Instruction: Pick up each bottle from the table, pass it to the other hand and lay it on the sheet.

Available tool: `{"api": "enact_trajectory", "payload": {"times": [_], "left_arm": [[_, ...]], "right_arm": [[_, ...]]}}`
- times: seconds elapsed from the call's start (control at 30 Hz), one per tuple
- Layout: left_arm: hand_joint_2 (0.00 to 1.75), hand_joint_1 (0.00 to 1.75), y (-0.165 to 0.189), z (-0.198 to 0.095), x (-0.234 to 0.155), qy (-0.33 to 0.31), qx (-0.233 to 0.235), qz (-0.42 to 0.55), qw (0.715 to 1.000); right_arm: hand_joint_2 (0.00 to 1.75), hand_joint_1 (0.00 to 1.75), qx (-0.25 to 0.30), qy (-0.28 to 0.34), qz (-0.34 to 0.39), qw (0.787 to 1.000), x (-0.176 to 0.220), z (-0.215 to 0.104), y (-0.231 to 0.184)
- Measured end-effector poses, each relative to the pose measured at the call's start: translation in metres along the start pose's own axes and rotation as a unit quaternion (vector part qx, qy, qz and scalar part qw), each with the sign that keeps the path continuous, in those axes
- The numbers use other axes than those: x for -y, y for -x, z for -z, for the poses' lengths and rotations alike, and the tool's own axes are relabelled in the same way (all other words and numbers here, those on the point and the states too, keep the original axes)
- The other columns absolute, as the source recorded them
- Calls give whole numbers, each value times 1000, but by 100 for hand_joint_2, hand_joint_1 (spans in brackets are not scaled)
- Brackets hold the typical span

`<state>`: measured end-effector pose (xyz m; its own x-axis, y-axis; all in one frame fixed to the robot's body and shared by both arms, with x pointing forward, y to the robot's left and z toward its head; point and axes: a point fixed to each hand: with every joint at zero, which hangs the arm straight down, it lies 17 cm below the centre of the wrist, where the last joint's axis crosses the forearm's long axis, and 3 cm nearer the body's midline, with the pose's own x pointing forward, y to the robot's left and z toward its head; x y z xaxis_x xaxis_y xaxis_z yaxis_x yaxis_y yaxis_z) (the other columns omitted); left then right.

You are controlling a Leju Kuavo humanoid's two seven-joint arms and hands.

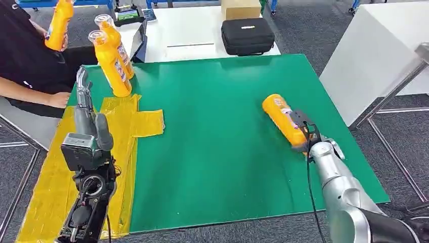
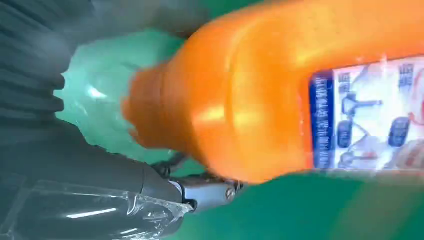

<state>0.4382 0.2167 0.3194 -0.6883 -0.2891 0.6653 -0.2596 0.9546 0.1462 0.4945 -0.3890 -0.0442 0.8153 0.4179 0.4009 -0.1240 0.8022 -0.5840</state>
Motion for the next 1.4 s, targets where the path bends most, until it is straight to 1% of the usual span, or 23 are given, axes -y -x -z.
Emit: {"api": "enact_trajectory", "payload": {"times": [0.17,0.3,0.6,0.9,1.07,1.2,1.4], "left_arm": [[0,0,-1,5,9,10,3,-8,1000],[0,0,1,4,16,18,2,-16,1000],[0,0,7,2,20,23,-4,-17,1000],[0,0,10,1,19,20,-2,-18,1000],[0,0,12,0,19,20,-4,-18,1000],[0,0,13,0,20,21,-5,-18,1000],[0,0,11,6,19,20,-2,-19,1000]], "right_arm": [[175,175,-12,-5,23,1000,4,4,10],[175,175,-11,-8,36,999,7,6,13],[175,175,-13,-12,46,999,5,7,17],[175,175,15,-9,56,998,5,10,15],[175,175,18,-9,59,998,5,10,15],[175,175,35,-5,61,998,5,10,10],[175,175,37,2,43,998,6,8,6]]}}
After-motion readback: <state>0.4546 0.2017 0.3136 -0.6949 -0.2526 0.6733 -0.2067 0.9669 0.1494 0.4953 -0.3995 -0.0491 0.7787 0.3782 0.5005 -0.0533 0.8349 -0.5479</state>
